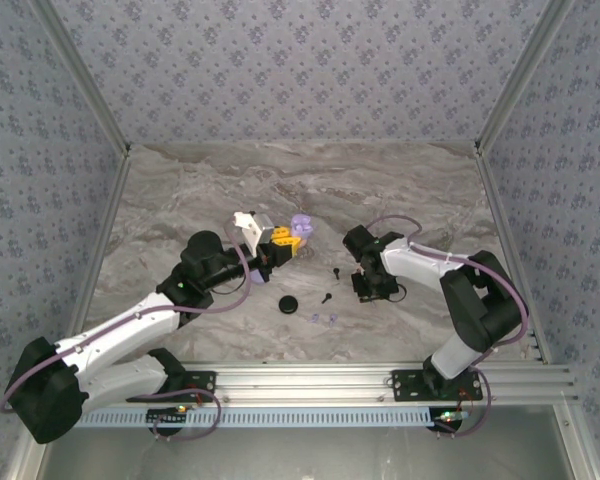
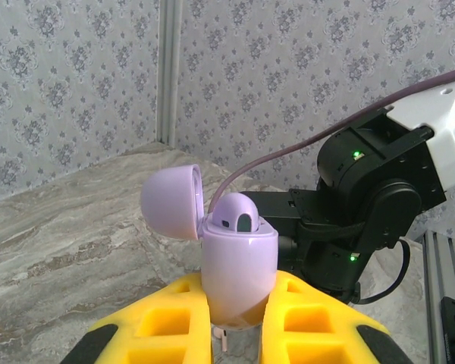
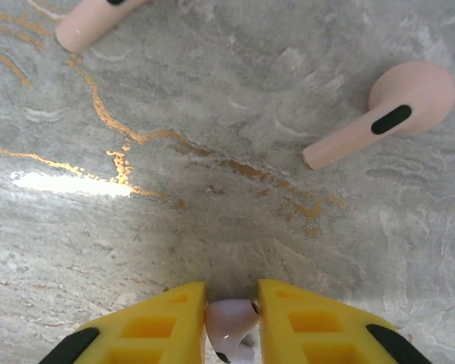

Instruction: Insert wireless bluetooth earbuds into charging case

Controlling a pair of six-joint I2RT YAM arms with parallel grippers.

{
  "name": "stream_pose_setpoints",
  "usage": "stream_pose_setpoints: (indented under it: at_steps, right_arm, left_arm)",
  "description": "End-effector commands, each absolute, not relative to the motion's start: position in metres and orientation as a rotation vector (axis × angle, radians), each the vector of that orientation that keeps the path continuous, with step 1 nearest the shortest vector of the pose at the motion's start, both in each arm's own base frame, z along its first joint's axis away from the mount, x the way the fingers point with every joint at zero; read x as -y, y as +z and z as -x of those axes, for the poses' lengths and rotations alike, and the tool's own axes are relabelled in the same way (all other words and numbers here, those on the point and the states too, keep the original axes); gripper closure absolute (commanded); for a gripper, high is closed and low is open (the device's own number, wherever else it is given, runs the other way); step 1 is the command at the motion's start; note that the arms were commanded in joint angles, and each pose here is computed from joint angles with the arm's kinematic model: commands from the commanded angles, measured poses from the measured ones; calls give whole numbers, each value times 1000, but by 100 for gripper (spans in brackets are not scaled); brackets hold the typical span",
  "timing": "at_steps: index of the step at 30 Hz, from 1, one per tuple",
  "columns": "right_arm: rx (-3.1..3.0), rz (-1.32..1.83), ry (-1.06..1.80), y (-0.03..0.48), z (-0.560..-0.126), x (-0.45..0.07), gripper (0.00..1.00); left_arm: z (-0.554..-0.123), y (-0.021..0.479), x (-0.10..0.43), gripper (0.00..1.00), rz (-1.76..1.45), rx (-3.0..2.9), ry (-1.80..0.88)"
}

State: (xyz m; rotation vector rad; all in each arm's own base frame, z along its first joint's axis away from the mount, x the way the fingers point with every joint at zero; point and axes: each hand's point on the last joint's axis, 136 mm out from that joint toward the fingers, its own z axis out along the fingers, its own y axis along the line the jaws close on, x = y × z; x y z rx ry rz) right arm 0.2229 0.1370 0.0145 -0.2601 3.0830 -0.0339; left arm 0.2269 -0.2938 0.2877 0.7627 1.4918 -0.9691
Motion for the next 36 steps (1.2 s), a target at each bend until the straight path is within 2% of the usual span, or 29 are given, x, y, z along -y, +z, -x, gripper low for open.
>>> stream_pose_setpoints:
  at_steps: [1,10,17,23,30,36]
  right_arm:
    - [-3069,267,-26,18,-225,-141,76]
    - [-2887,98,141,90,-239,-151,78]
    - [-2524,-180,573,199,-257,-174,78]
    - [-2221,-247,931,282,-268,-199,78]
    - [-2054,-219,1126,331,-267,-230,79]
    - [-2019,-181,1151,342,-267,-247,79]
  left_arm:
    - [-224,298,292,96,-752,-1456,-969]
    - [-227,296,296,96,-753,-1456,-973]
    - [-232,294,305,96,-763,-1448,-999]
    - [-235,297,316,96,-779,-1426,-1037]
    - [-233,298,324,96,-800,-1401,-1079]
    - [-232,298,325,96,-804,-1393,-1094]
